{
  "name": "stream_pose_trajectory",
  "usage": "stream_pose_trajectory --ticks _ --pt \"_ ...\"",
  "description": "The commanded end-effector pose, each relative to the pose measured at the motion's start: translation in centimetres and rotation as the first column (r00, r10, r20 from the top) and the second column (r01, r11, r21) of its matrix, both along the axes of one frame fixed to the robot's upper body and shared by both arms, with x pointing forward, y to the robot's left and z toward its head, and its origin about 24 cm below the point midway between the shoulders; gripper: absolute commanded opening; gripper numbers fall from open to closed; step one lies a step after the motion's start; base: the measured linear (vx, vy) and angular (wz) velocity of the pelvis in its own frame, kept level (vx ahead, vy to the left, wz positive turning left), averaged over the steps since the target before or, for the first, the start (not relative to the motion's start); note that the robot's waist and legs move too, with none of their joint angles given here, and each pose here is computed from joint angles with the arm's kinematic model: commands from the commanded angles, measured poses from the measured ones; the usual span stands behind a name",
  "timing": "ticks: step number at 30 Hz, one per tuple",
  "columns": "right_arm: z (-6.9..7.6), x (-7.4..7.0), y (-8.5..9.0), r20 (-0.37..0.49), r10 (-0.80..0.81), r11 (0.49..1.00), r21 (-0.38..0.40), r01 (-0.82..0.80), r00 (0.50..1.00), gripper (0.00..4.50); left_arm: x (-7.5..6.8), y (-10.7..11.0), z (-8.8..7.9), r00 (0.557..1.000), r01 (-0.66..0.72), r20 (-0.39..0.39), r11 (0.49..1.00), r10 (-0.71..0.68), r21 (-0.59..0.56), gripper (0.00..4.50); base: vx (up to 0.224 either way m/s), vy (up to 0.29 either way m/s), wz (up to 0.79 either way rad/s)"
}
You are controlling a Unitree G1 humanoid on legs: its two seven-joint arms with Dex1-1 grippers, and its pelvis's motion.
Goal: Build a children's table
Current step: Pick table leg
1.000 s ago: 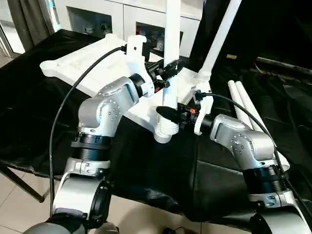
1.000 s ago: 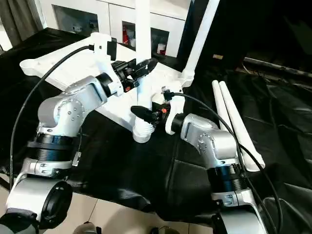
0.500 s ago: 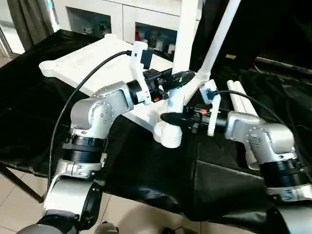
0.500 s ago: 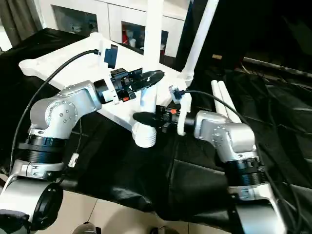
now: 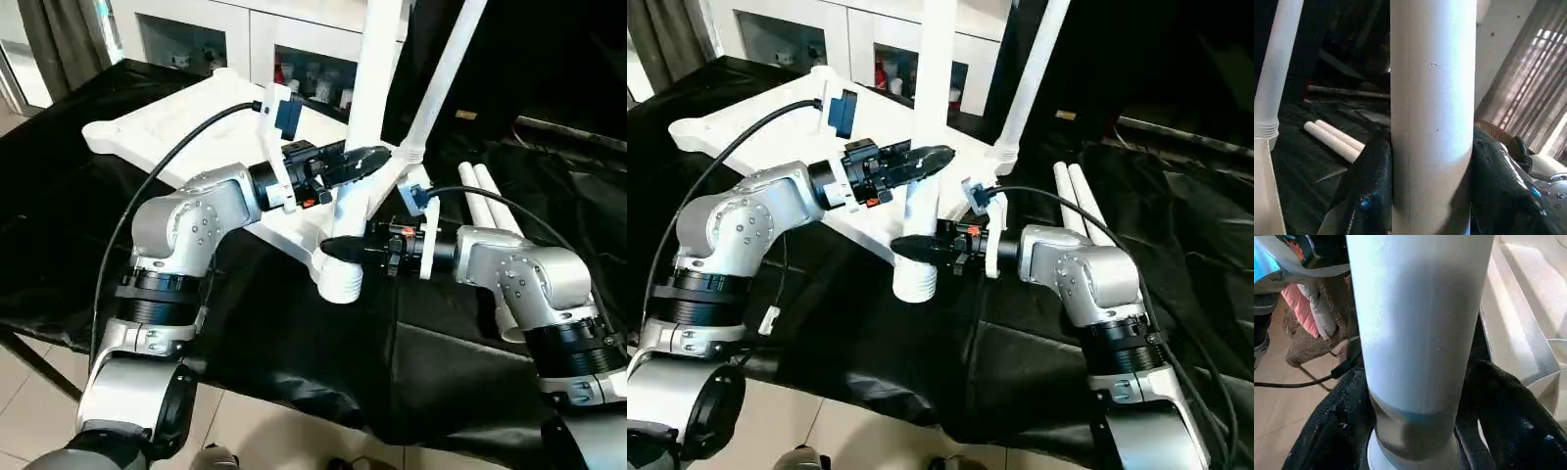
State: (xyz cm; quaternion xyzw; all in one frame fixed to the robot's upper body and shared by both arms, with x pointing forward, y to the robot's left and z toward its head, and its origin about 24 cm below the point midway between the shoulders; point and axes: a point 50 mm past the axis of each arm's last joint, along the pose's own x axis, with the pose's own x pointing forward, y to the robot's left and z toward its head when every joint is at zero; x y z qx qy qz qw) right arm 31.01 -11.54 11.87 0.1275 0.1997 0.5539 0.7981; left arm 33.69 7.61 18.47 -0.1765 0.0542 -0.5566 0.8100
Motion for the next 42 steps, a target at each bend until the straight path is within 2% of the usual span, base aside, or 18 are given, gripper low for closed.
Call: stream_pose_trajectory --ticks 1,7,8,12,19,27,28,30,33,35,39,42 --pt "0.1 0.1 -0.3 0.012 -0.019 0.999 -0.025 0.019 1.0 3.05 -0.7 -1.1 1.7 0.995 0.081 0.055 0.996 -0.079 -0.03 1.84 0.0 0.0 0.0" --pt "0.1 0.1 -0.3 0.004 -0.017 1.0 -0.009 0.017 1.0 3.05 -0.6 -1.2 1.8 0.996 0.08 0.052 0.996 -0.077 -0.044 1.83 0.0 0.0 0.0" --pt "0.0 0.0 -0.2 0.003 -0.016 1.0 -0.008 0.016 1.0 2.78 -0.6 -1.2 1.8 0.996 0.08 0.052 0.996 -0.078 -0.044 1.83 0.0 0.0 0.0" --pt "0.0 0.0 -0.2 -0.004 -0.018 1.0 0.0 0.018 1.0 2.59 -0.6 -1.0 1.9 0.996 0.078 0.051 0.995 -0.075 -0.056 1.83 0.0 0.0 0.0" --pt "0.0 0.2 -0.2 -0.013 -0.025 1.0 0.015 0.025 1.0 1.97 -0.5 -0.8 2.1 0.996 0.068 0.053 0.996 -0.065 -0.062 1.83 0.0 0.0 0.0" --pt "0.0 0.3 -0.2 -0.013 -0.038 0.999 0.035 0.038 0.999 1.89 -0.2 -0.4 1.8 0.998 0.026 0.054 0.998 -0.024 -0.051 1.83 0.0 0.0 0.0" --pt "0.1 0.4 -0.2 -0.008 -0.041 0.998 0.039 0.041 0.999 1.89 -0.1 -0.3 1.8 0.998 0.01 0.055 0.999 -0.007 -0.05 2.18 0.0 0.0 0.0" --pt "0.1 0.4 -0.2 -0.005 -0.048 0.998 0.045 0.048 0.999 1.89 0.0 -0.3 1.8 0.999 0.006 0.051 0.999 -0.003 -0.053 2.53 0.0 0.0 0.0" --pt "0.3 0.4 -0.2 0.011 -0.071 0.995 0.075 0.07 0.997 1.89 -0.1 0.2 1.8 1.0 -0.004 0.02 0.993 0.006 -0.12 2.62 0.0 0.0 0.0" --pt "0.3 0.5 -0.2 0.013 -0.076 0.994 0.082 0.074 0.997 1.89 -0.1 0.3 1.9 0.999 -0.017 0.027 0.992 0.02 -0.126 2.92 0.0 0.0 0.0" --pt "0.8 0.8 -0.2 0.029 -0.11 0.984 0.144 0.105 0.993 1.89 0.6 1.8 2.1 0.991 -0.126 0.022 0.96 0.135 -0.249 2.98 0.0 0.0 0.0" --pt "0.9 0.9 -0.2 0.038 -0.122 0.982 0.147 0.116 0.992 1.89 0.7 2.4 2.2 0.986 -0.154 0.021 0.947 0.167 -0.281 2.98 0.0 0.0 0.0"
